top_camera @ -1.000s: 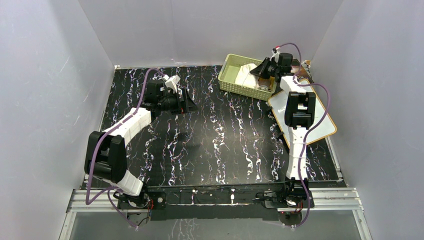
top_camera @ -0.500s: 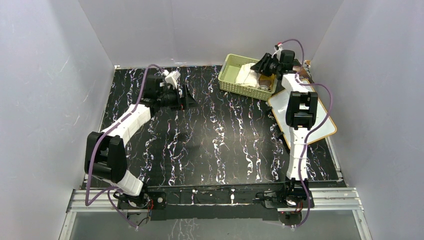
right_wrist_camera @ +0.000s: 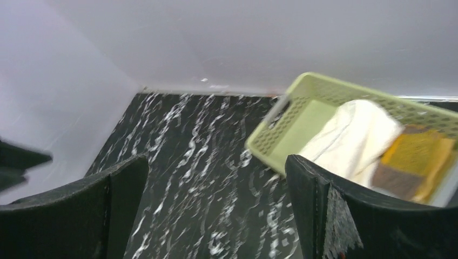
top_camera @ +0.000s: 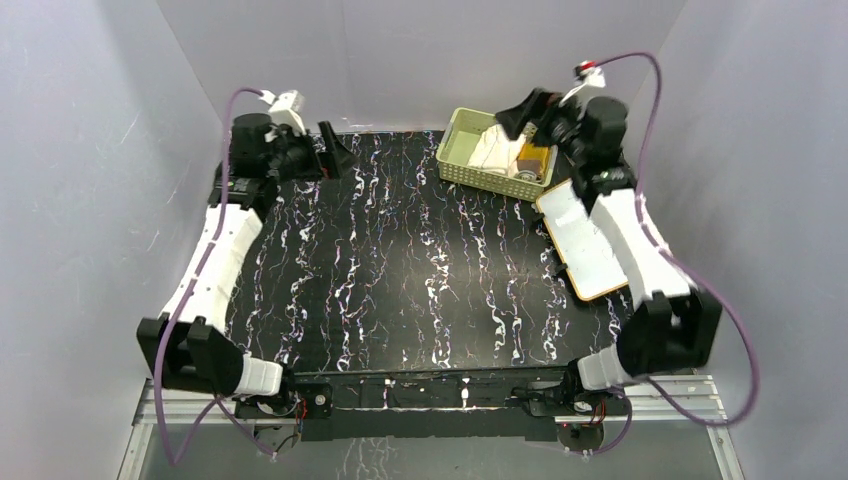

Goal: Roll the towels
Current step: Reset both arms

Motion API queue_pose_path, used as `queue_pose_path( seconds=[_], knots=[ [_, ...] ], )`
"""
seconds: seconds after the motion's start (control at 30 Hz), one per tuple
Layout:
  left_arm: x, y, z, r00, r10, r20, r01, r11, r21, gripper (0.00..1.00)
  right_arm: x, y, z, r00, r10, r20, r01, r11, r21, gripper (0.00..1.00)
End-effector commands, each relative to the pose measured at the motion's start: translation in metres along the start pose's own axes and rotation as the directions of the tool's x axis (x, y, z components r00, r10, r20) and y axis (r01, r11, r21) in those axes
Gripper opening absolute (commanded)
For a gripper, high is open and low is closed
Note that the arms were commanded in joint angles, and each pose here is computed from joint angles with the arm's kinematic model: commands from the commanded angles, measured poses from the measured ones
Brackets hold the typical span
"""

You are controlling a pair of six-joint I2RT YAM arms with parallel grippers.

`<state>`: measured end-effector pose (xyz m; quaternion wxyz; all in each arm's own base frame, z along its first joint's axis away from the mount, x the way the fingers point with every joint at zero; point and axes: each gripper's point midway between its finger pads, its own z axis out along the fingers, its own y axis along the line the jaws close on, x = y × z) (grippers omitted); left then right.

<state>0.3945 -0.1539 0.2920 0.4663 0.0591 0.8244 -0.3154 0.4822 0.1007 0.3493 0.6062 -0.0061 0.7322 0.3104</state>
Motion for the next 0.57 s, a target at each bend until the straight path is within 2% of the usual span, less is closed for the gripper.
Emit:
queue_pose_path(
  seconds=[0.0,0.13,0.3,0.4,0.53],
  knots=[
    [-0.037,0.007,-0.057,0.99,0.08,0.119,-0.062,0.987,-0.148,0.98,0.04,0.031,-0.033,0.994,-0.109,0.031,0.098,0.963,0.25,0.98],
    [-0.037,0.008,-0.07,0.984,0.106,0.142,-0.082,0.983,-0.164,0.98,0.082,0.05,-0.078,0.997,-0.071,-0.031,0.076,0.98,0.184,0.98],
    [-0.029,0.009,-0.073,0.984,0.097,0.153,-0.071,0.984,-0.166,0.98,0.079,0.056,-0.109,0.996,-0.08,0.024,0.075,0.982,0.175,0.98],
    [-0.028,0.008,-0.074,0.983,0.09,0.161,-0.064,0.985,-0.16,0.98,0.069,0.051,-0.11,0.993,-0.11,0.039,0.099,0.972,0.215,0.98],
    [-0.03,0.008,-0.076,0.981,0.091,0.173,-0.061,0.984,-0.17,0.98,0.063,0.055,-0.107,0.991,-0.129,0.047,0.117,0.973,0.197,0.98]
  ],
)
